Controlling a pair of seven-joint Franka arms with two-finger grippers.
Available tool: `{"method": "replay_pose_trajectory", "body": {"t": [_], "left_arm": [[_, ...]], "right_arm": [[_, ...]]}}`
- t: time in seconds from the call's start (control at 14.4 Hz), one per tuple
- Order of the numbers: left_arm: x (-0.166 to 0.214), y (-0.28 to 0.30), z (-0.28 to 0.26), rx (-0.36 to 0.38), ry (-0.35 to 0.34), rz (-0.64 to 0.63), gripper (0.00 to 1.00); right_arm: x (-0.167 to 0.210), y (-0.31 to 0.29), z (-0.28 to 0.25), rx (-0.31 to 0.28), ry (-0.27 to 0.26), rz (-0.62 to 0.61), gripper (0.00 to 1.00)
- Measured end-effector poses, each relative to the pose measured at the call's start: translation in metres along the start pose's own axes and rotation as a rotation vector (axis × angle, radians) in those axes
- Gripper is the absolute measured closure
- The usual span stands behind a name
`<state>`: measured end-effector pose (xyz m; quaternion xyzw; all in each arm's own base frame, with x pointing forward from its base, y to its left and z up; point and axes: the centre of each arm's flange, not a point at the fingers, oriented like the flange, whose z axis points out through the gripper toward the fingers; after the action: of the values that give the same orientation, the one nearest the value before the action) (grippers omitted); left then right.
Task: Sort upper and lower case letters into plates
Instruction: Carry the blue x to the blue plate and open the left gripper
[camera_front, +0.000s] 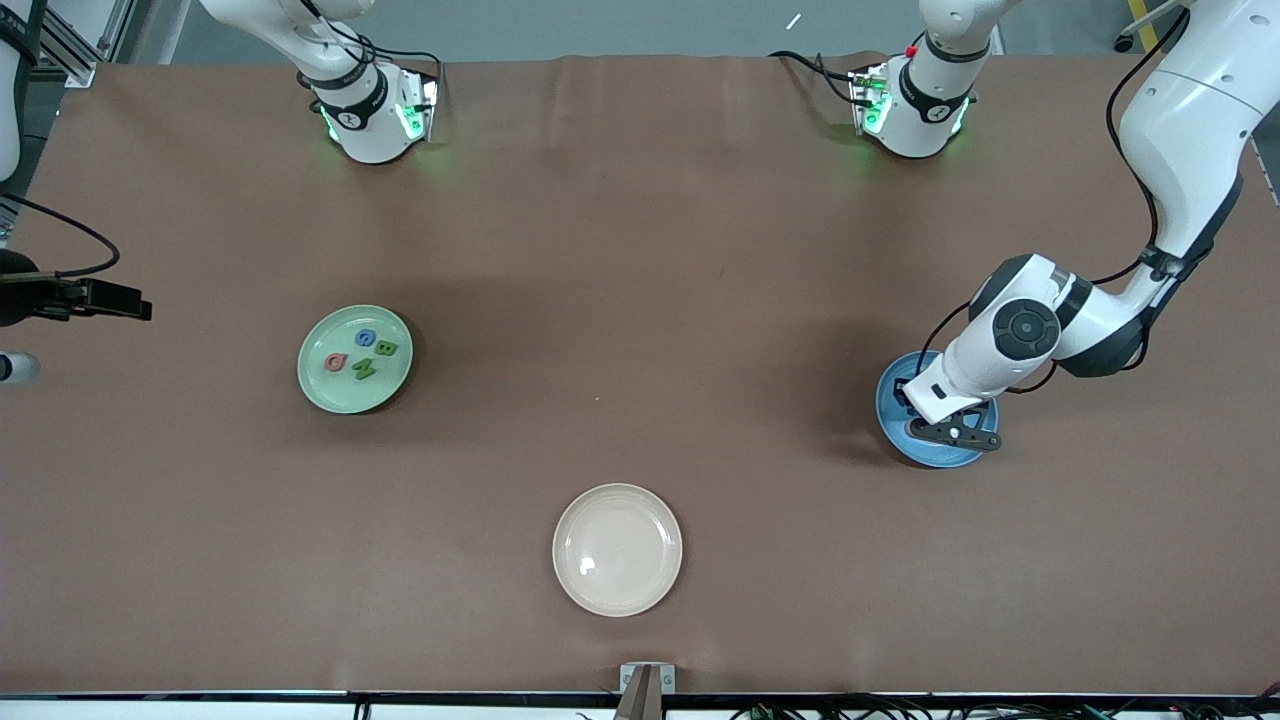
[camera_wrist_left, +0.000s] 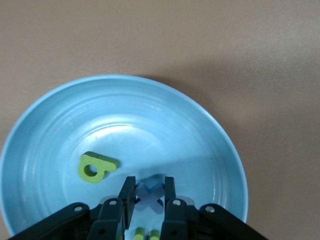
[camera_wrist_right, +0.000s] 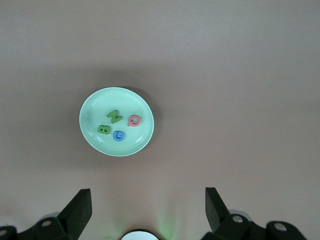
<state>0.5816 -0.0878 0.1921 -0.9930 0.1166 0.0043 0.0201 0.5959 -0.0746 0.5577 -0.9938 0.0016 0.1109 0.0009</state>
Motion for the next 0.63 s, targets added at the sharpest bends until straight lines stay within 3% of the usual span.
{"method": "replay_pose_trajectory", "body": {"t": [0.49, 0.63], "left_arm": [[0.0, -0.004, 0.006, -0.002, 0.0, 0.011, 0.73], [0.001, -0.006, 0.006, -0.001, 0.003, 0.008, 0.6]], "right_arm": [[-0.021, -0.007, -0.018, 0.019, 0.037, -0.033, 0.0], [-0.029, -0.007, -0.016, 0.023, 0.061, -0.037, 0.0]]}}
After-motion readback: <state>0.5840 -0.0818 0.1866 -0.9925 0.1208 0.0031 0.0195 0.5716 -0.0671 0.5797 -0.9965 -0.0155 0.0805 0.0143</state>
